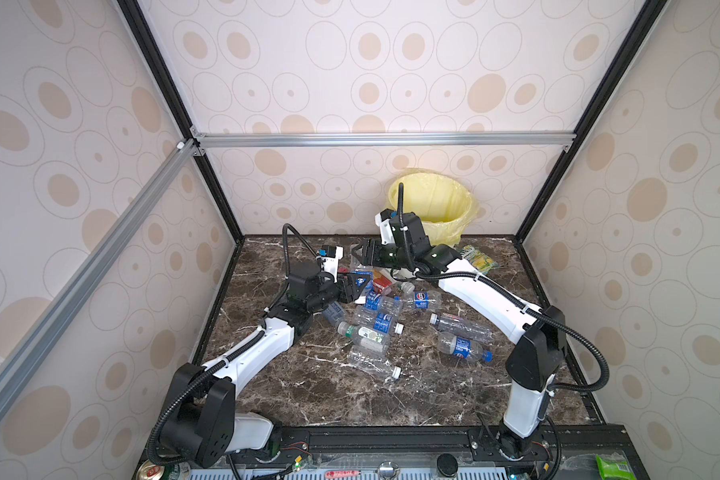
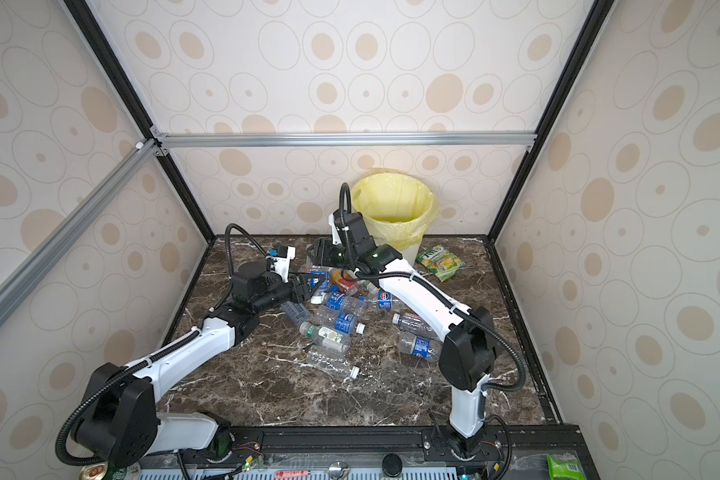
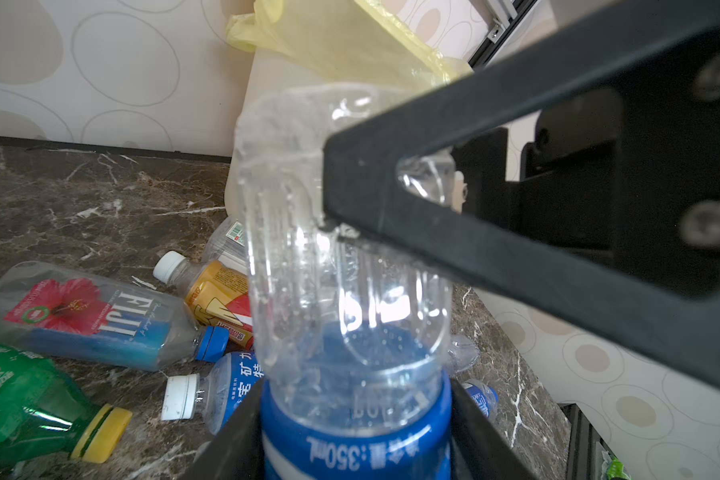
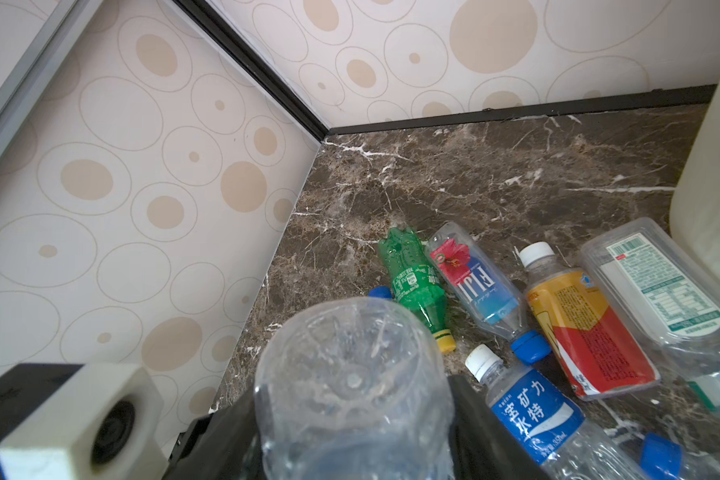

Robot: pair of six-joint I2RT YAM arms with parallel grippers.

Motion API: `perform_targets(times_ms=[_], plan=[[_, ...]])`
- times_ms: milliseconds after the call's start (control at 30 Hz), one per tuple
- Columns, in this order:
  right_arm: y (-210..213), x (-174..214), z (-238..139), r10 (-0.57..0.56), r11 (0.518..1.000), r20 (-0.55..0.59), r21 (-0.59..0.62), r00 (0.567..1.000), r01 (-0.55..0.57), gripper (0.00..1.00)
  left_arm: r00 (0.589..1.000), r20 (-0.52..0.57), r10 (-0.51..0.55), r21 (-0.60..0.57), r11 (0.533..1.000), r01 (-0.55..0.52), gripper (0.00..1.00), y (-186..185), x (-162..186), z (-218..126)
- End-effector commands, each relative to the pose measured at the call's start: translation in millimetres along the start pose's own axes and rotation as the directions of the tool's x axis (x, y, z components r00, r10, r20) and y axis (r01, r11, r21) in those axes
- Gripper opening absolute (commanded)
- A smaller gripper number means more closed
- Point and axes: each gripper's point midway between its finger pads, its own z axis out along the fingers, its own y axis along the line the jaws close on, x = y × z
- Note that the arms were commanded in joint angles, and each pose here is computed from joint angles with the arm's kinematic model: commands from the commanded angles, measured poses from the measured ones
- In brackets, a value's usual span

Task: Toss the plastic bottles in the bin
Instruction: 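Close the right gripper on the bottle's upper end, open the left gripper, then raise the blue-labelled bottle over the bin with the right gripper and release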

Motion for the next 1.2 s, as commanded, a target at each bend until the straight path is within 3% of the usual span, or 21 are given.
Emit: perform_targets(times_ms=[0,300,533,900,1167], plan=[[-3.1,6.5,9.8,0.025,1.0,-0.018,-0.006,1.0,-0.025,0.54,0.998,0.039,0.055,0.055,0.997,-0.057,0.58,-18.6,-12.3,-2.4],[-4.9,1.3,1.3,0.001,1.0,0.005,0.02,1.0,-0.001,0.37,0.998,0.039,0.055,0.049,0.997,-0.056,0.67,-18.4,-12.6,-2.5],[-4.3,-11.0,-9.3,-0.043,0.998,0.039,0.053,0.998,0.041,0.34,0.998,0.035,0.057,0.005,0.998,-0.057,0.76,-10.8,-12.4,-2.1],[-11.6,-53.5,-38.6,-0.118,0.986,0.127,0.135,0.985,0.101,0.32,0.995,0.04,0.09,-0.031,0.996,-0.089,0.99,-10.4,-15.6,-5.1],[-3.3,-106.5,-98.4,-0.234,0.959,0.259,0.22,0.937,0.178,0.32,0.985,0.046,0.169,-0.055,0.985,-0.166,0.99,-35.9,-27.7,-5.9]])
